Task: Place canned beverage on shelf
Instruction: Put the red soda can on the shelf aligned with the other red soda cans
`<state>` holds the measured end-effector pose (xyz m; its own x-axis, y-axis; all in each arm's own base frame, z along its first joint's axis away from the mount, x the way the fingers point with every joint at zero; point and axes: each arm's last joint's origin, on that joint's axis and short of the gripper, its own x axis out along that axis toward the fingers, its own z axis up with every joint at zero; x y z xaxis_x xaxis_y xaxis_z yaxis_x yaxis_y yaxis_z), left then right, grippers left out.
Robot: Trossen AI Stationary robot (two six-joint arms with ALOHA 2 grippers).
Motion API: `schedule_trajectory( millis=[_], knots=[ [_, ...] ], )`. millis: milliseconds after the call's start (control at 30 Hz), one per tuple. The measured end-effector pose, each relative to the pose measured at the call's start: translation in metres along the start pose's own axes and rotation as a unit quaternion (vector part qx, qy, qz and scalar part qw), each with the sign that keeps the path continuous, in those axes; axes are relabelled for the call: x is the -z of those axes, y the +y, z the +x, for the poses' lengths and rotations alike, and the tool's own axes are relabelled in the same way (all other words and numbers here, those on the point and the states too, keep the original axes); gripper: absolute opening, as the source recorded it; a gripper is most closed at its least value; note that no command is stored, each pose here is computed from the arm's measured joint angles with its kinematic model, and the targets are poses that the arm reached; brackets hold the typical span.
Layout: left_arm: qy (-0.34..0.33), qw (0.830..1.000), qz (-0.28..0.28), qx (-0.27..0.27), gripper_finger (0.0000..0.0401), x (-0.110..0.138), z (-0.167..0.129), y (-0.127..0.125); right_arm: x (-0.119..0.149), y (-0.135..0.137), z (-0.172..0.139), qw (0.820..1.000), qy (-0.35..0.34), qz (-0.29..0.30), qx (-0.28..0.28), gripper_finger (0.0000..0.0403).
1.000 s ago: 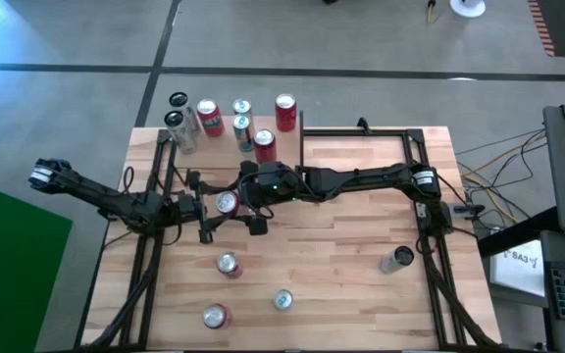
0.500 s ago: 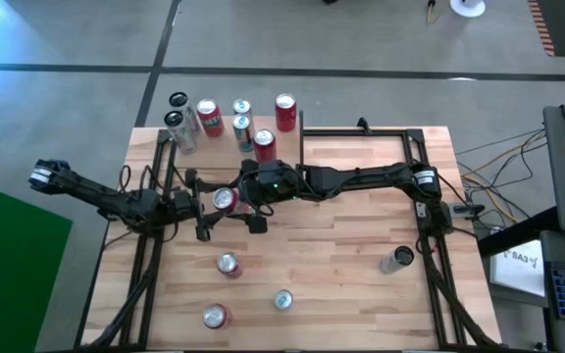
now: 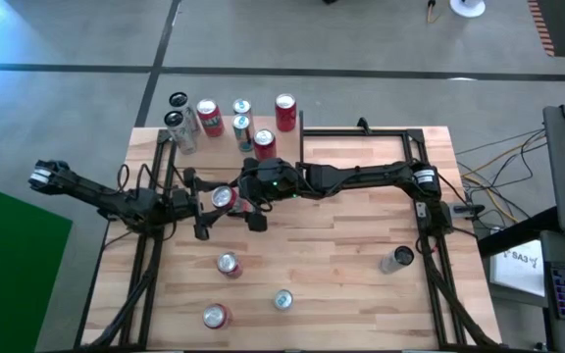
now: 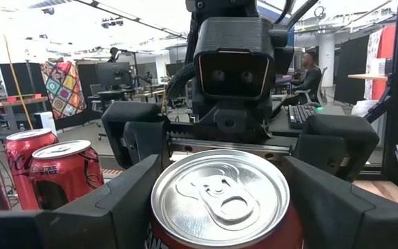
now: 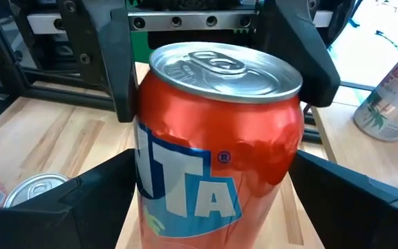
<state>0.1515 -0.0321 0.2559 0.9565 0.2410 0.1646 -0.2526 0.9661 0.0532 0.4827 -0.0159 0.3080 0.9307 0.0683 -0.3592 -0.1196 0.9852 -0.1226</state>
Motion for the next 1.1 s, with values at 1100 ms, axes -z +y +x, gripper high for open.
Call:
schedule_trajectory(
  millis=[1100],
  knots=[
    [0.037, 0.991, 0.021, -0.128, 0.0266, -0.034, 0.002, 0.011, -0.060, -0.021, -0.144, 0.994, 0.040, 0.060, 0.082, 0.0359]
  ],
)
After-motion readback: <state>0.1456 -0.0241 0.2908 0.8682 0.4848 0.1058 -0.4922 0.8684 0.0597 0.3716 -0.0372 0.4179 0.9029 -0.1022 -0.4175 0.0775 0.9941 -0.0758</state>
